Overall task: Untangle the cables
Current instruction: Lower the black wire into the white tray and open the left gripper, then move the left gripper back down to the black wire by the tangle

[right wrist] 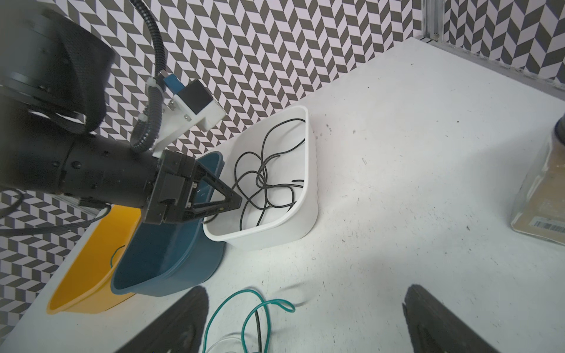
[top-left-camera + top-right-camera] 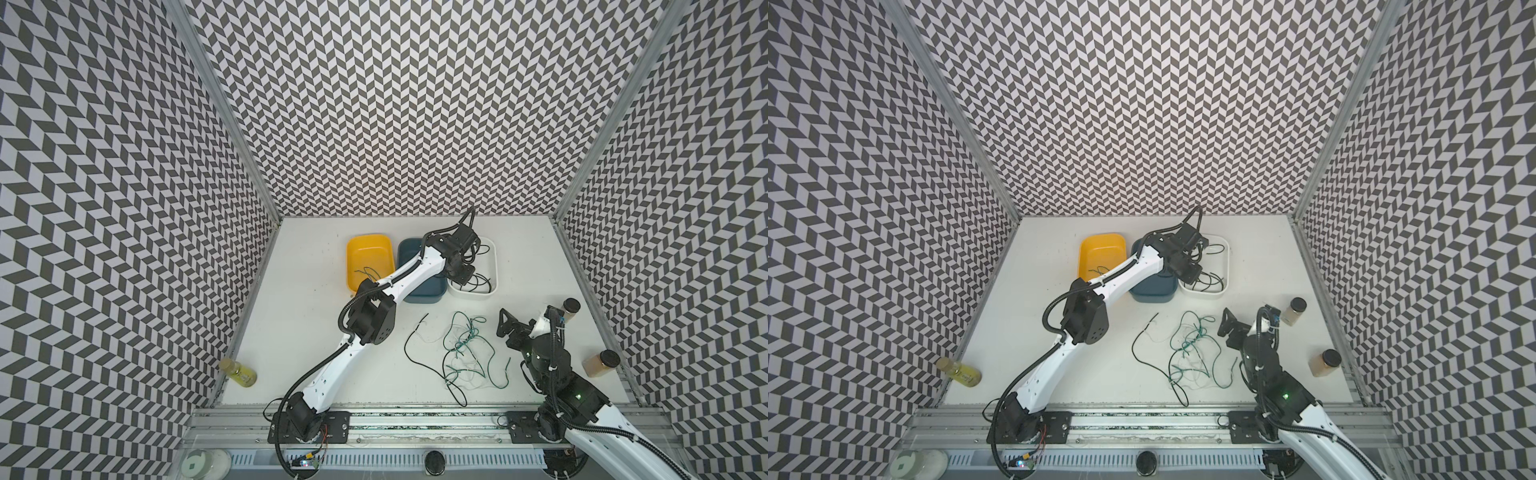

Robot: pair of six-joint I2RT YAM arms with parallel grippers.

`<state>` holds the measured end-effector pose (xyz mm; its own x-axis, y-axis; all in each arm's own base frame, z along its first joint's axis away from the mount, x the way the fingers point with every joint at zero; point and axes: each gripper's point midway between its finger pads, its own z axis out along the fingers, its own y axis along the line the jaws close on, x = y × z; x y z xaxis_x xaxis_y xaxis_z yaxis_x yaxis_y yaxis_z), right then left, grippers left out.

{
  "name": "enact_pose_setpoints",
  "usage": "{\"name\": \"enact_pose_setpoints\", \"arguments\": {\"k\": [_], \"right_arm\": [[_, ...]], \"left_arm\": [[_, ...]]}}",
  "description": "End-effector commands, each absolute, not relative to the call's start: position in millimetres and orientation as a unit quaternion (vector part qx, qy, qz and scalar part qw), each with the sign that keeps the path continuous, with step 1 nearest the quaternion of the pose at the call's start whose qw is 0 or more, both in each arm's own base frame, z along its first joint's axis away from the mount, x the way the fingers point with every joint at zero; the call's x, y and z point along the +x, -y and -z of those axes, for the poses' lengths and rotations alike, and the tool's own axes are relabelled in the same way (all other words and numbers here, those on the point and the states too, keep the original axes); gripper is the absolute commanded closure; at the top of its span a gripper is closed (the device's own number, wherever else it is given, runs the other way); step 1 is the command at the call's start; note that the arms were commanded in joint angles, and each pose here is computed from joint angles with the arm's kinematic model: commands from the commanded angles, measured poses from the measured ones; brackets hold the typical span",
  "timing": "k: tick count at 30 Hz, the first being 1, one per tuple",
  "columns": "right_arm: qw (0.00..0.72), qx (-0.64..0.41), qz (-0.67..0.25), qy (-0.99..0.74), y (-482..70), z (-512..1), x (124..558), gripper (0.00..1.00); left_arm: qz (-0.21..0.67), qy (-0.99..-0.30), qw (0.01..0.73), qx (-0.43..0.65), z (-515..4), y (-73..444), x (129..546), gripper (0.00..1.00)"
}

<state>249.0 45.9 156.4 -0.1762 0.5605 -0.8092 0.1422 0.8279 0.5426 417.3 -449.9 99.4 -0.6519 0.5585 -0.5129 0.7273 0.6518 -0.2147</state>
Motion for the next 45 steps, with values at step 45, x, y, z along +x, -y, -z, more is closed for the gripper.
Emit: {"name": "enact_pose_setpoints", "arguments": {"k": [45], "right_arm": [[0.567,0.188,-0.206,-0.775,-78.0,-152.1,264.7,0.00]], "left_arm": [[0.306,-0.872,0.299,0.238,-241.1,330.5,295.8,0.58]]}}
